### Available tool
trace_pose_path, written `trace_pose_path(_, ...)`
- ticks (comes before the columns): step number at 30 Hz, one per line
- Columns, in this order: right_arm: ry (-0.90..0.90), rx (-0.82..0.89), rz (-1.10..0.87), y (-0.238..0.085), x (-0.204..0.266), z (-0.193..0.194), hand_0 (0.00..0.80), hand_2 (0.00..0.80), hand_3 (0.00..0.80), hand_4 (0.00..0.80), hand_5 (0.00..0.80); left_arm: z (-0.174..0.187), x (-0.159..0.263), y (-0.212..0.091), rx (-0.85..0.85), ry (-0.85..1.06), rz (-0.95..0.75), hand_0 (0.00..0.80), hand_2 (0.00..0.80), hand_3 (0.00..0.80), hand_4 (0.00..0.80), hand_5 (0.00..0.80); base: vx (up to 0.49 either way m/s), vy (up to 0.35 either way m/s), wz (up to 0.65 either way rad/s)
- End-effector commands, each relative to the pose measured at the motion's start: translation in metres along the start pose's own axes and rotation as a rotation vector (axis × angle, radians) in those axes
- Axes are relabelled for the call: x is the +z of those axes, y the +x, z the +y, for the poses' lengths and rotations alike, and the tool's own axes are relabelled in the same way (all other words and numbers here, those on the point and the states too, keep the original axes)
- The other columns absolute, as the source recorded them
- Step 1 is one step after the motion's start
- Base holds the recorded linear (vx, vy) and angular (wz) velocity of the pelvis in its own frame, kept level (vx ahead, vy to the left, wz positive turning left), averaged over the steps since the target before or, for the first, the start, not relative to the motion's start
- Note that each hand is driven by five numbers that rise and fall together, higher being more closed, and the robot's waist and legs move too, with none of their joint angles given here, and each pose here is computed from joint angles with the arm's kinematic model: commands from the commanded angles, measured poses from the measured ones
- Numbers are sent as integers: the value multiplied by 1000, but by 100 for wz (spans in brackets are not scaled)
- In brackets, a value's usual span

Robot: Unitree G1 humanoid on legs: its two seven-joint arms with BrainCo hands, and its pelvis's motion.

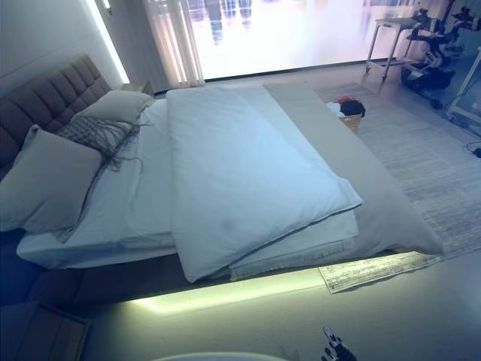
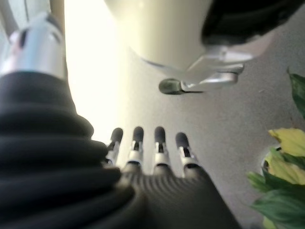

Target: Make the bed neatly

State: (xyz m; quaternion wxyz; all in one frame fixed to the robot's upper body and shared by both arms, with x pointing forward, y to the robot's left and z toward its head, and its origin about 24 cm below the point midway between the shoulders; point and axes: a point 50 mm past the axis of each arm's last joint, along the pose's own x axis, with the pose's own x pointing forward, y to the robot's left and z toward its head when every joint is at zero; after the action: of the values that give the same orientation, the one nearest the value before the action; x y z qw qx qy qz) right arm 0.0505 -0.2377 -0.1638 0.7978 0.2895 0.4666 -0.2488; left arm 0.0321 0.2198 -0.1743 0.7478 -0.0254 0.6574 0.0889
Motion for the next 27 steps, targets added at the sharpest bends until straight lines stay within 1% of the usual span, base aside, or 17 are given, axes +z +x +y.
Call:
trace_pose_path(1, 103, 26, -71, 7, 13, 15, 0, 0, 0, 0, 0, -2, 22, 1, 4, -32, -38, 0, 0, 0, 0, 0, 0, 0, 0)
trace_pose_path(5, 118, 14, -94, 7, 15, 13, 0, 0, 0, 0, 0, -4, 22, 1, -30, -42, -39, 0, 0, 0, 0, 0, 0, 0, 0)
trace_pose_path(9, 103, -44, -137, 7, 22, 11, 0, 0, 0, 0, 0, -4, 25, 1, -24, -18, -37, 0, 0, 0, 0, 0, 0, 0, 0)
trace_pose_path(11, 79, -80, -133, 7, 21, 10, 0, 0, 0, 0, 0, -5, 25, 1, -19, -6, -36, 0, 0, 0, 0, 0, 0, 0, 0)
trace_pose_path(13, 67, -77, -110, 8, 19, 10, 0, 0, 0, 0, 0, -6, 25, 1, -14, -3, -35, 0, 0, 0, 0, 0, 0, 0, 0)
trace_pose_path(16, 11, -92, -78, 8, 16, 11, 0, 0, 0, 0, 0, -6, 25, 1, -10, -4, -35, 0, 0, 0, 0, 0, 0, 0, 0)
trace_pose_path(18, -72, -143, -76, 8, 17, 9, 0, 0, 0, 0, 0, -7, 26, 1, -9, -6, -38, 0, 0, 0, 0, 0, 0, 0, 0)
trace_pose_path(20, -107, -175, -84, 8, 20, 9, 0, 0, 0, 0, 0, -8, 26, 1, -5, -7, -38, 0, 0, 0, 0, 0, 11, -20, 0)
trace_pose_path(21, -115, -179, -86, 9, 21, 10, 0, 0, 0, 0, 0, -7, 27, 1, 0, -9, -37, 0, 0, 0, 0, 0, 23, -51, 0)
trace_pose_path(25, -149, -81, -59, 13, 24, 24, 0, 0, 0, 0, 0, -5, 32, 1, 2, -4, -48, 0, 0, 0, 0, 0, 12, -57, -1)
trace_pose_path(27, -173, -75, -38, 14, 24, 28, 0, 0, 0, 0, 0, -4, 33, 1, 5, 3, -52, 0, 0, 0, 0, 0, 23, -54, -3)
